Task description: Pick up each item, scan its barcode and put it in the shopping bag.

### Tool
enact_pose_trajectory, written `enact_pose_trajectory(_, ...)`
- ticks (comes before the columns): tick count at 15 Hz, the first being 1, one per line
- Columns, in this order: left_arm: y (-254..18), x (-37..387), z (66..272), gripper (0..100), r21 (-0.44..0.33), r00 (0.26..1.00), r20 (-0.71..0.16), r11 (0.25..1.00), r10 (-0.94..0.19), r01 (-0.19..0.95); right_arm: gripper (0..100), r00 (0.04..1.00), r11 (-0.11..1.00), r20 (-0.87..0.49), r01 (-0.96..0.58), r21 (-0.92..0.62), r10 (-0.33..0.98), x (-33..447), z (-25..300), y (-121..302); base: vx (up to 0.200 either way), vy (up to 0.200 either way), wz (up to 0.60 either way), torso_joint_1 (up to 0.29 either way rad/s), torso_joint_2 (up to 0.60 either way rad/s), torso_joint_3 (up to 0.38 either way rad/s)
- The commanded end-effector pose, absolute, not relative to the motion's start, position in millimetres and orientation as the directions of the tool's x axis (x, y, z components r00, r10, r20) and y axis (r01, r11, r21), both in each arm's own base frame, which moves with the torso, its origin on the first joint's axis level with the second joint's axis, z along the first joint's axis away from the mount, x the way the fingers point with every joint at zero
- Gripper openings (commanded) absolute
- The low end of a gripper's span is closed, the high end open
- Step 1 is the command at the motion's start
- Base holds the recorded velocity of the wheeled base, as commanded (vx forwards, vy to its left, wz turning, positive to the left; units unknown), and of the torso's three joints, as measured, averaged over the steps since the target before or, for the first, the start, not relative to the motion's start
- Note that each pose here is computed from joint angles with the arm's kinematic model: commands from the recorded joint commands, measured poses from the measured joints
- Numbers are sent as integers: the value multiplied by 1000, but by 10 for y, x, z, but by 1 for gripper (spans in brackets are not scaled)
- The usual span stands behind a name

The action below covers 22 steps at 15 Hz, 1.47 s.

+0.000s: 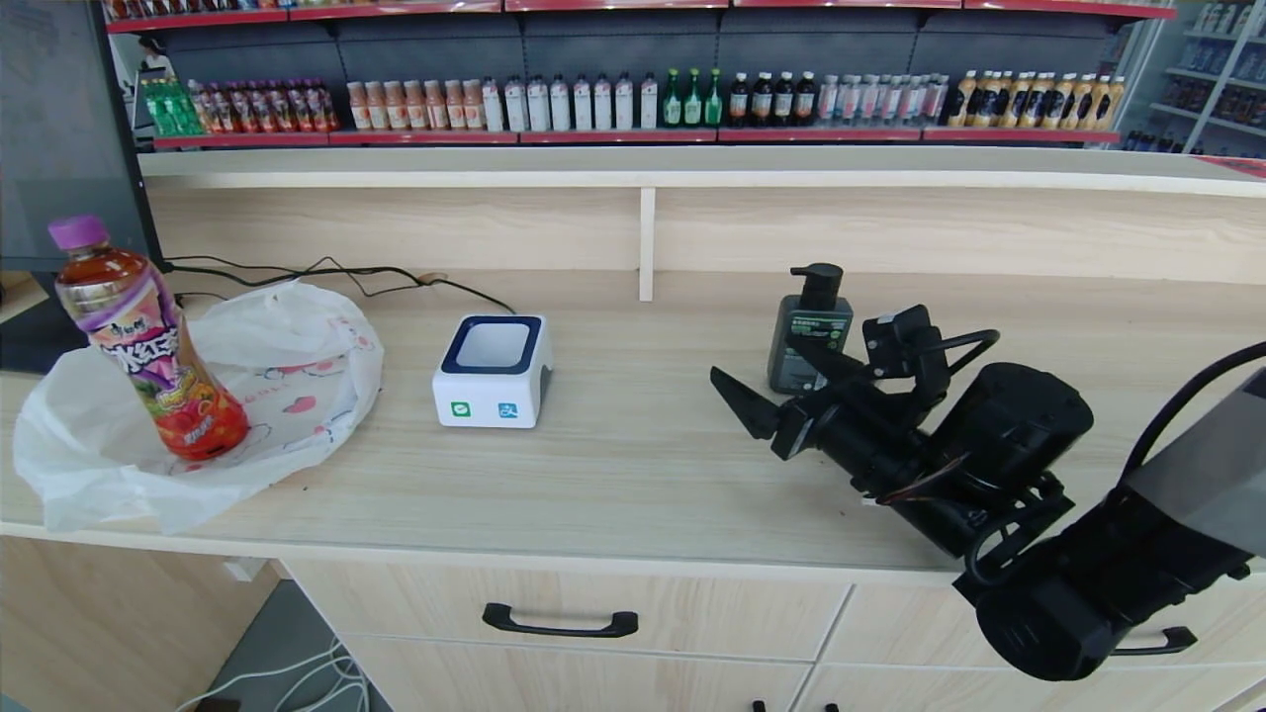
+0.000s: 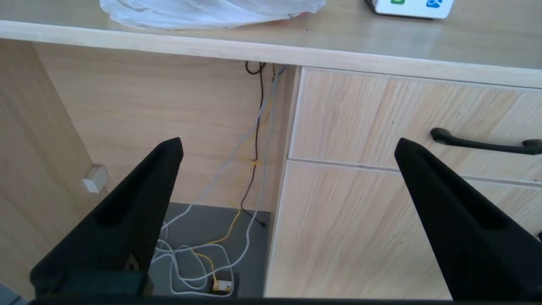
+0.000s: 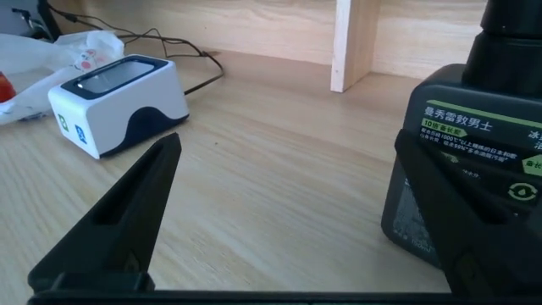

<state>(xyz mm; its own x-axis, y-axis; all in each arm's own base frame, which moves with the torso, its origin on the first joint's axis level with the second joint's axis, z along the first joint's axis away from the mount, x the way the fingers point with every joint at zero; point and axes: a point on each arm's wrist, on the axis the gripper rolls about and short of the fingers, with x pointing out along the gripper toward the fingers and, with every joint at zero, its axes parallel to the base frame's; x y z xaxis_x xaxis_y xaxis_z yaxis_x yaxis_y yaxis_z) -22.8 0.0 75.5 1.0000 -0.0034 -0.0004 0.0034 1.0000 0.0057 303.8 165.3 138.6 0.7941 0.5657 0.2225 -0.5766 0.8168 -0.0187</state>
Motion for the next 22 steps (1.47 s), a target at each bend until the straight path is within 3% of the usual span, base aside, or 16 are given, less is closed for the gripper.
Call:
enact_pose_trajectory(1, 0, -228, 755, 100, 6, 1000, 0, 1000, -3, 3, 100, 790, 812, 223, -583, -13, 571, 3095, 1346, 1711, 0, 0, 0, 0, 0, 0)
enact_pose_trajectory(10, 0, -228, 755, 100, 5, 1000, 0, 1000, -3, 3, 100, 793, 818, 235, -575, -12, 561, 3141, 1363, 1692, 0, 0, 0, 0, 0, 0)
enact_pose_trajectory(14, 0, -228, 755, 100, 17, 1000, 0, 1000, -5, 5, 100, 802, 833, 259, -553, -16, 538, 2800, 1617, 1420, 0, 0, 0, 0, 0, 0)
enact_pose_trajectory(17, 0, -228, 755, 100, 21, 1000, 0, 1000, -5, 5, 100, 851, 880, 244, -475, -16, 464, 2830, 1608, 1127, 0, 0, 0, 0, 0, 0)
enact_pose_trajectory(22, 0, -228, 755, 100, 32, 1000, 0, 999, -5, 5, 100, 871, 893, 210, -450, -25, 445, 2951, 1486, 1072, 0, 0, 0, 0, 0, 0)
